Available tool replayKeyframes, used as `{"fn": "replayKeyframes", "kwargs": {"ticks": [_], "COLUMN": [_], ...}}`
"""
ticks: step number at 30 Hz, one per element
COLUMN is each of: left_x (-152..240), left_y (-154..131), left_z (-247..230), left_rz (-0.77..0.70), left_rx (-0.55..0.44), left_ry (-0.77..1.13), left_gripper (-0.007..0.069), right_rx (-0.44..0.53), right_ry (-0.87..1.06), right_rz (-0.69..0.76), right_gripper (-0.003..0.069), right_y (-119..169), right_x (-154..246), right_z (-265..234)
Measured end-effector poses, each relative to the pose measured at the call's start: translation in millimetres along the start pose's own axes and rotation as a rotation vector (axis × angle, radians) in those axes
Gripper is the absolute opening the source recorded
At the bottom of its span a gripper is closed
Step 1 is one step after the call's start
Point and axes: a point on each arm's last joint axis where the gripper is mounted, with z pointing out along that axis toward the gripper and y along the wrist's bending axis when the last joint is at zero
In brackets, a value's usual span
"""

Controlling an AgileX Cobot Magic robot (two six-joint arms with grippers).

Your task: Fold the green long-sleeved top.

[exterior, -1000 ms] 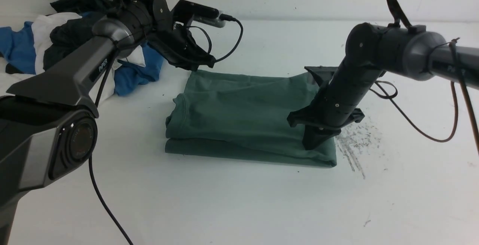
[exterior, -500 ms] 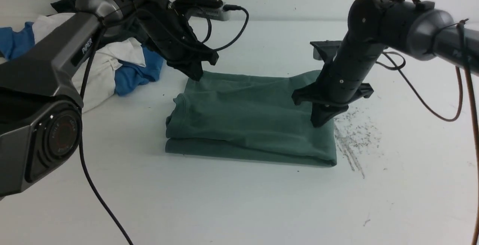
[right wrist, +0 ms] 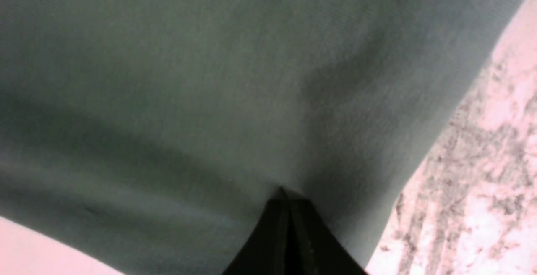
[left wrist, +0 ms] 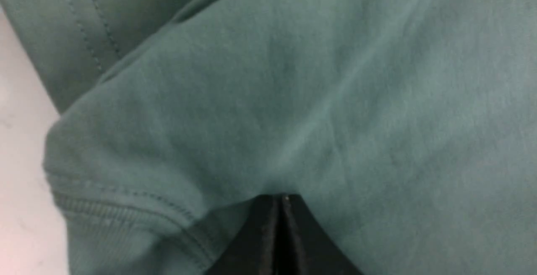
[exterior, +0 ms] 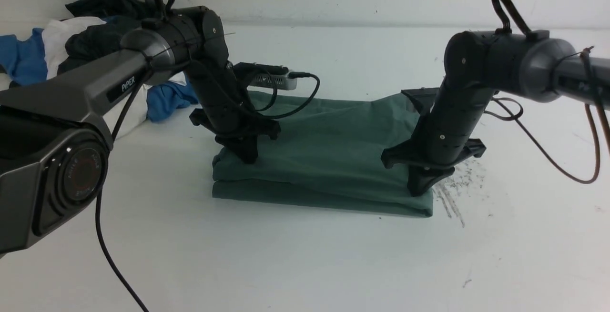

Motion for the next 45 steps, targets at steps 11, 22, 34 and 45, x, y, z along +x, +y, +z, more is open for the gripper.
{"fn": "replayKeyframes", "kwargs": {"ticks": [11, 22, 34, 45], "left_x": [25, 165, 306, 360], "left_y": [-52, -77, -79, -71], "left_z": [-160, -245, -209, -167], "left_rz": [0.099, 0.061, -0.010, -0.068], "left_rx": [-0.079, -0.146, -0.156, -0.131], "left_ry": [-0.282, -0.394, -0.800, -1.059], "left_gripper": [-0.0004, -0.0004, -0.0004, -0.0004], "right_rx": [0.056, 0.137, 0.168, 0.208], "right_ry": [-0.307, -0.942, -1.697, -2.020], "right_rz": [0.073, 0.021, 0.019, 0.012], "right_gripper": [-0.0015, -0.0015, -0.0015, -0.0015], "right_y": [-36, -11, -1, -7], "right_x": [39, 205, 366, 405], "right_z": [-154, -320, -245, -192]}}
